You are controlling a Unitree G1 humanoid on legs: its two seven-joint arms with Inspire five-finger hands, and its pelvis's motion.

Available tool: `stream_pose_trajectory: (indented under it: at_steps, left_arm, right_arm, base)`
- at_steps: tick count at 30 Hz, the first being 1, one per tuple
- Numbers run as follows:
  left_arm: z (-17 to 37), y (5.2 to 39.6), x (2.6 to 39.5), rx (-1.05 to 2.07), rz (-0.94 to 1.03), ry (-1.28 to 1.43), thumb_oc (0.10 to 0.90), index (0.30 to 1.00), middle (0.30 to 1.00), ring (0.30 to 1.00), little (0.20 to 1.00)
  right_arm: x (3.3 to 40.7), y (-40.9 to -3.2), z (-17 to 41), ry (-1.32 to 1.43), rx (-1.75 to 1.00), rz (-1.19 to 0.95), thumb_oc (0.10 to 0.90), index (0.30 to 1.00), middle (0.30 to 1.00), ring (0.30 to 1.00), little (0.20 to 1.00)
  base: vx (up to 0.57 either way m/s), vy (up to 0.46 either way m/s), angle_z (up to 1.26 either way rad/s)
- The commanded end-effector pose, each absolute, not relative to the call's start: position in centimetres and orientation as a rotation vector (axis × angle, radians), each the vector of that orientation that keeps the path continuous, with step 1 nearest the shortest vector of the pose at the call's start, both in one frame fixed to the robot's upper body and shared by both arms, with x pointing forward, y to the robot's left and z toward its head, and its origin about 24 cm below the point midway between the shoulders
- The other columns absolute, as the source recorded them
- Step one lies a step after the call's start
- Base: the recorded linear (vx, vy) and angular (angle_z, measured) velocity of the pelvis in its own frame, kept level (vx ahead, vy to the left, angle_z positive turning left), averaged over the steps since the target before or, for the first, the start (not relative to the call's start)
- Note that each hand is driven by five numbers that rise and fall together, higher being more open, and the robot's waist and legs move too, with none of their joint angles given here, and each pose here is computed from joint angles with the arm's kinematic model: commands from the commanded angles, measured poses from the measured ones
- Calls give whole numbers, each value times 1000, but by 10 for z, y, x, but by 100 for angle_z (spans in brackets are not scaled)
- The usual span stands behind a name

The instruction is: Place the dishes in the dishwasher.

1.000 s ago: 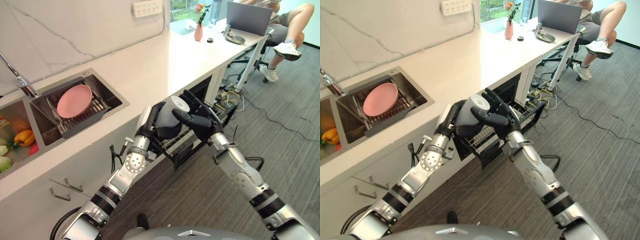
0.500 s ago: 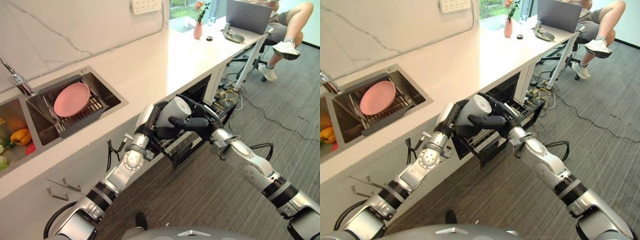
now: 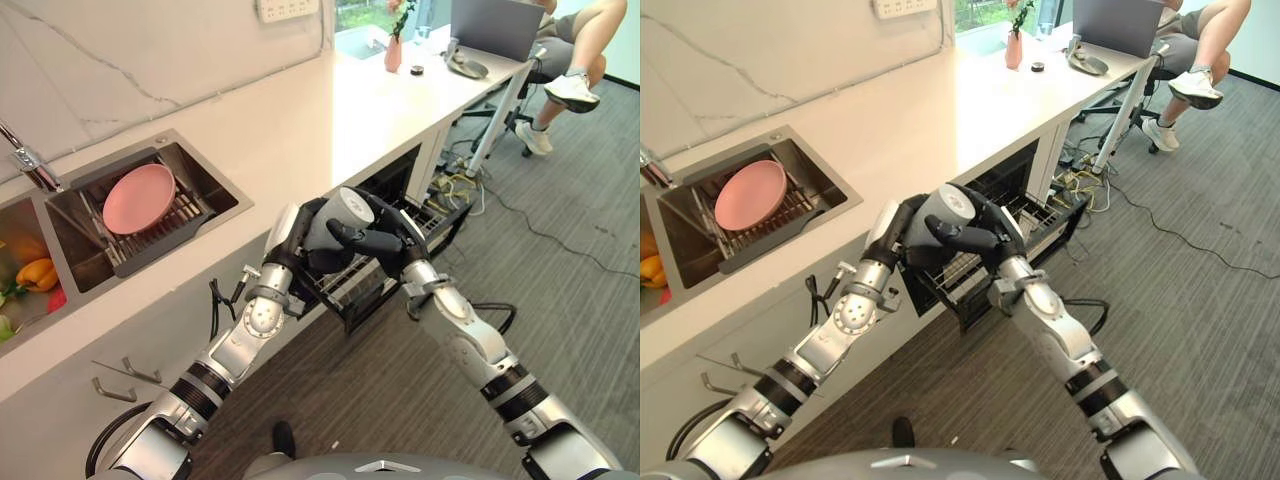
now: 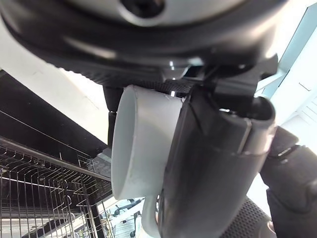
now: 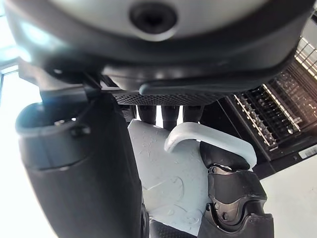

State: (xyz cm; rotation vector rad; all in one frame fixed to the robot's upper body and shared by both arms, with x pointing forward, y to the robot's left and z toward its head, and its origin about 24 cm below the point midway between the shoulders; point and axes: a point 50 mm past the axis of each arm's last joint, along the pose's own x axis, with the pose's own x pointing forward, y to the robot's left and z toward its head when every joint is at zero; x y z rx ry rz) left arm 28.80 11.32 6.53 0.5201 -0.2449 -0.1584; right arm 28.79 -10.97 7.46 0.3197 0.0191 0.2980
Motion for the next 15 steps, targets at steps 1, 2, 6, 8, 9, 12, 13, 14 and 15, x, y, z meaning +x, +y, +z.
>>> stream_pose_trajectory:
  at_steps: [1,2,6,8,9,12,13,14,15]
  left_arm:
    - [122,75,299,432,-182,-555,800,900,900,900,900]
    - [121,75,299,433,-183,-555,800,900,900,900,900]
    - [120,82,294,421,-166,-562,800,900,900,900,900]
    - [123,92,290,410,-149,-577,800,900,900,900,900]
    - [124,94,288,402,-145,-579,800,900,900,900,900]
    - [126,104,285,377,-120,-579,800,900,900,900,900]
    - [126,107,284,373,-113,-575,800,900,900,900,900]
    - [126,107,284,373,-113,-575,800,900,900,900,900]
    - [127,111,283,374,-99,-579,800,900,900,900,900]
  right_arm:
    - [302,-124,161,-460,391,77,400,300,300,300,300]
    - [302,-124,161,-460,390,76,400,300,300,300,300]
    - [298,-154,169,-564,178,-140,400,300,300,300,300]
    - [297,-178,169,-579,80,-265,400,300,300,300,300]
    - [296,-184,169,-583,62,-294,400,300,300,300,300]
    - [293,-200,167,-581,1,-369,400,300,300,300,300]
    - [291,-205,166,-578,-20,-394,400,300,300,300,300]
    - [291,-205,166,-578,-20,-394,400,300,300,300,300]
    - [290,-211,165,-579,-48,-423,400,300,300,300,300]
  base:
    - [0,0,0]
    - [0,0,0]
    - [6,-2,2]
    - [14,-10,9]
    - [3,-6,11]
    - [-2,-22,9]
    - [-2,-14,4]
    - [-2,-13,5]
    - [-4,-19,5]
